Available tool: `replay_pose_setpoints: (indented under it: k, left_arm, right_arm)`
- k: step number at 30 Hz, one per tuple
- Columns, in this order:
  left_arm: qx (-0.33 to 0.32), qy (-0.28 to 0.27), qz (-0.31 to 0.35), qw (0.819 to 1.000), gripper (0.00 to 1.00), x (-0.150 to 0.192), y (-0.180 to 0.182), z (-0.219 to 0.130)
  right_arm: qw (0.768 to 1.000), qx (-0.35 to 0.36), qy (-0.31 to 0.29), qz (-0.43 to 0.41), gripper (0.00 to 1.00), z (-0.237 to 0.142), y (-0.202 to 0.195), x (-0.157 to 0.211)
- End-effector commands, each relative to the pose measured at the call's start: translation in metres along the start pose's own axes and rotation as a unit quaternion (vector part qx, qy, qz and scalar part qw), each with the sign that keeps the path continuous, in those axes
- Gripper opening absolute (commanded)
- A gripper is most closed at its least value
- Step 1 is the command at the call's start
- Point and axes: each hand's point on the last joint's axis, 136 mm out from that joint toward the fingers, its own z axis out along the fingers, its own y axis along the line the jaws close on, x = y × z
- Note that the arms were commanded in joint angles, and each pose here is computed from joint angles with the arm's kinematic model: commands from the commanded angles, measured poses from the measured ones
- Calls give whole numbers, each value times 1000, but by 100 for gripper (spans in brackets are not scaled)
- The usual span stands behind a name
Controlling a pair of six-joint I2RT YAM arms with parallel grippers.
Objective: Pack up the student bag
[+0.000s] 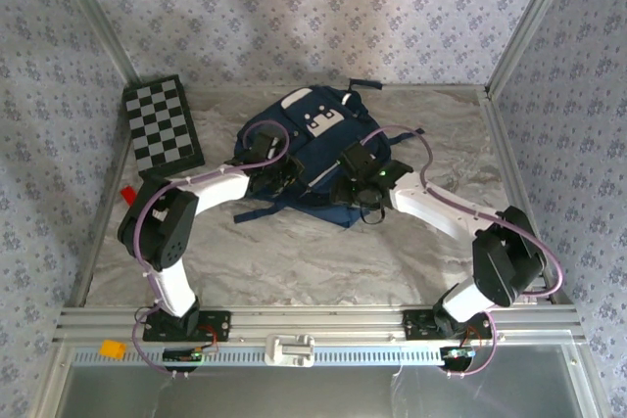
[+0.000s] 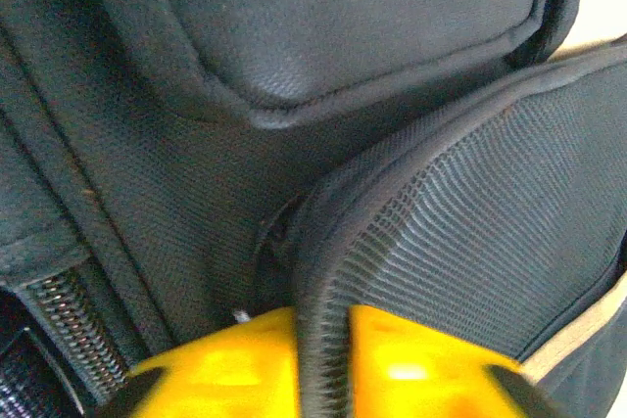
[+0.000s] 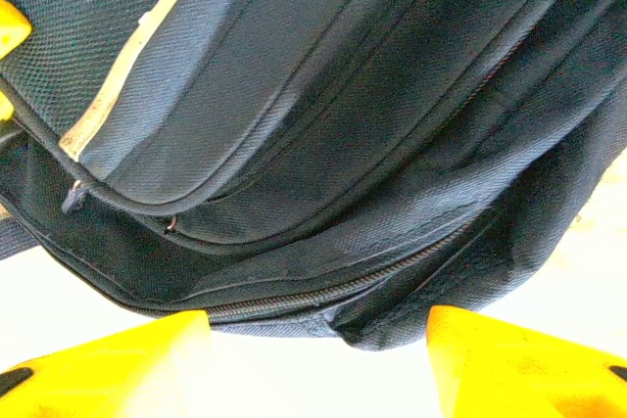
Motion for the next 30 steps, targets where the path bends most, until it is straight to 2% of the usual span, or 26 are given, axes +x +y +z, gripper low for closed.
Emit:
replay_pose_setpoints:
  k: [1, 7, 11, 16, 19, 22, 26, 30]
  left_arm:
    - [41, 8, -13, 999, 0, 0, -33, -2]
    - [79, 5, -42, 996, 0, 2, -56, -31]
    - [97, 27, -48, 994, 0, 10, -65, -38]
    - [108, 32, -64, 992, 0, 10, -66, -42]
    - [115, 37, -65, 991, 0, 12, -70, -45]
    - [113, 37, -61, 991, 0, 12, -72, -48]
    - [115, 39, -61, 991, 0, 12, -74, -47]
    - [116, 43, -67, 990, 0, 13, -72, -45]
  right_arm:
    - [1000, 1, -19, 11, 62, -2, 18, -5]
    - [997, -31, -41, 50, 52, 13, 67, -8]
    - [991, -75, -77, 76, 46, 17, 97, -17]
    - [986, -42, -110, 117, 39, 32, 83, -21]
    - [984, -20, -154, 89, 34, 26, 83, -25]
    - [985, 30, -157, 64, 32, 31, 73, -19]
    - [986, 14, -156, 54, 31, 41, 79, -14]
    - [984, 49, -164, 43, 30, 45, 71, -16]
